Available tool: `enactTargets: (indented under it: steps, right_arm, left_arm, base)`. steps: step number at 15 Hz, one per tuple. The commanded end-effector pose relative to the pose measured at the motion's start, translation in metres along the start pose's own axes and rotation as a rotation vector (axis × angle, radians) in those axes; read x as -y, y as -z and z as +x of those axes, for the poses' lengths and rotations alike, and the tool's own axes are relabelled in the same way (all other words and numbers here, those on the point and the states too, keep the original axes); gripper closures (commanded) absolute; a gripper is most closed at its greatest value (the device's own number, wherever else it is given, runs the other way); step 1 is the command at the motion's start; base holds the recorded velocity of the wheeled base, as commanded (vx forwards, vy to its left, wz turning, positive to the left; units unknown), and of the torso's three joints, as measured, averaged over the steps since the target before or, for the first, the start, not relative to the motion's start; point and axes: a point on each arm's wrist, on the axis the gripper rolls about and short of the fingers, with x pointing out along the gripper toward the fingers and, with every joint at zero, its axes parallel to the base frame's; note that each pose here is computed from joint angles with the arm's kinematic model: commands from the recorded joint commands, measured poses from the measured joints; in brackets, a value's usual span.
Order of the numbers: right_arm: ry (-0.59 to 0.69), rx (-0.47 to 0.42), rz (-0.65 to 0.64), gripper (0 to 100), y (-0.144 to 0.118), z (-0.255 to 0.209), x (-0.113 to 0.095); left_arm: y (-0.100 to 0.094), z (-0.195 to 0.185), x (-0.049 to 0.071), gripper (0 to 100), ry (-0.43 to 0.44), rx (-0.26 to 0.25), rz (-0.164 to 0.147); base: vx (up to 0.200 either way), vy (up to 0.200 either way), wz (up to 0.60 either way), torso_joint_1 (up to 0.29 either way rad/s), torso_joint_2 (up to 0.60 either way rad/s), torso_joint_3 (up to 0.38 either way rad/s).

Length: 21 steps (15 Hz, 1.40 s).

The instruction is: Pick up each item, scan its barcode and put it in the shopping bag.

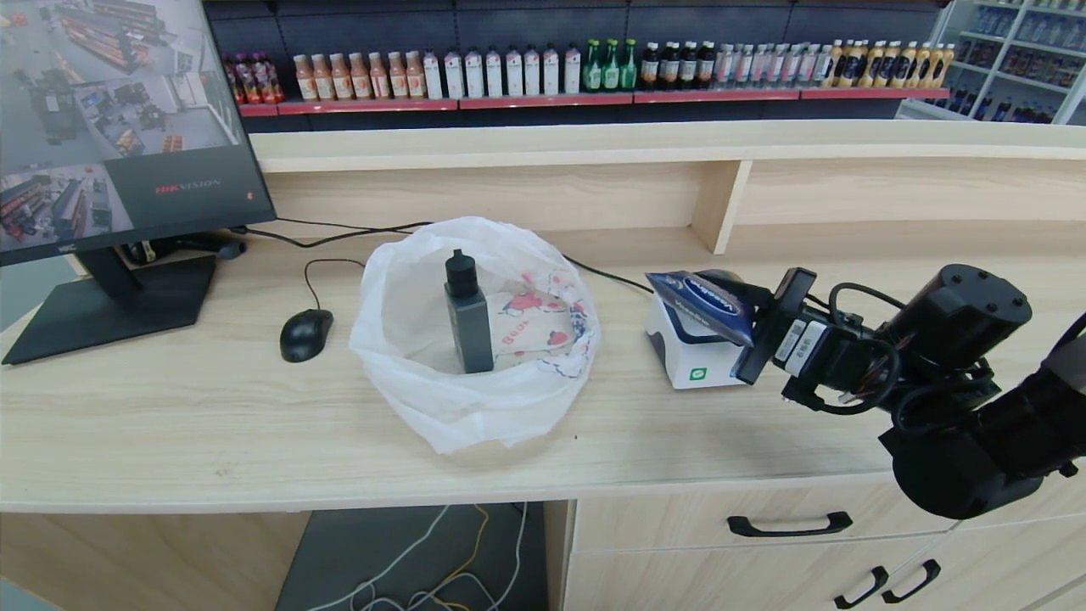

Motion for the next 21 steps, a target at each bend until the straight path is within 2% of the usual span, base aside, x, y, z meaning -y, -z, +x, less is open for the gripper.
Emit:
enactTargets:
  steps: [1, 5, 8, 11, 16, 19, 21]
  right_arm:
    - [0.006, 0.005, -0.005, 100, -0.002, 0.000, 0.003]
    - [0.034, 0.021, 0.007, 100, -0.010, 0.002, 0.013]
    - [0.115, 0.038, 0.073, 100, -0.036, 0.005, 0.033]
    - [0.206, 0.020, 0.191, 100, -0.050, 0.000, 0.050]
    - [0.399, -0.047, 0.495, 100, -0.065, -0.012, 0.063]
    - [0.412, -0.062, 0.691, 100, -0.063, -0.019, 0.055]
    - [0.458, -0.096, 0.757, 100, -0.057, -0.019, 0.051]
  left_arm:
    - [0.000, 0.000, 0.000, 0, -0.001, 0.000, 0.000]
    - [0.000, 0.000, 0.000, 0, -0.001, 0.000, 0.000]
    - [0.000, 0.000, 0.000, 0, -0.001, 0.000, 0.000]
    - [0.000, 0.000, 0.000, 0, -0.001, 0.000, 0.000]
    - [0.000, 0.000, 0.000, 0, -0.001, 0.000, 0.000]
    - [0.000, 0.000, 0.000, 0, -0.001, 0.000, 0.000]
    - [0.000, 0.000, 0.000, 0, -0.001, 0.000, 0.000]
  base:
    - [0.000, 0.000, 0.00, 0.000, 0.00, 0.000]
    - [0.000, 0.000, 0.00, 0.000, 0.00, 0.000]
    - [0.000, 0.000, 0.00, 0.000, 0.00, 0.000]
    - [0.000, 0.000, 0.00, 0.000, 0.00, 0.000]
    - [0.000, 0.000, 0.00, 0.000, 0.00, 0.000]
    - [0.000, 0.000, 0.00, 0.000, 0.00, 0.000]
    - [0.000, 0.000, 0.00, 0.000, 0.00, 0.000]
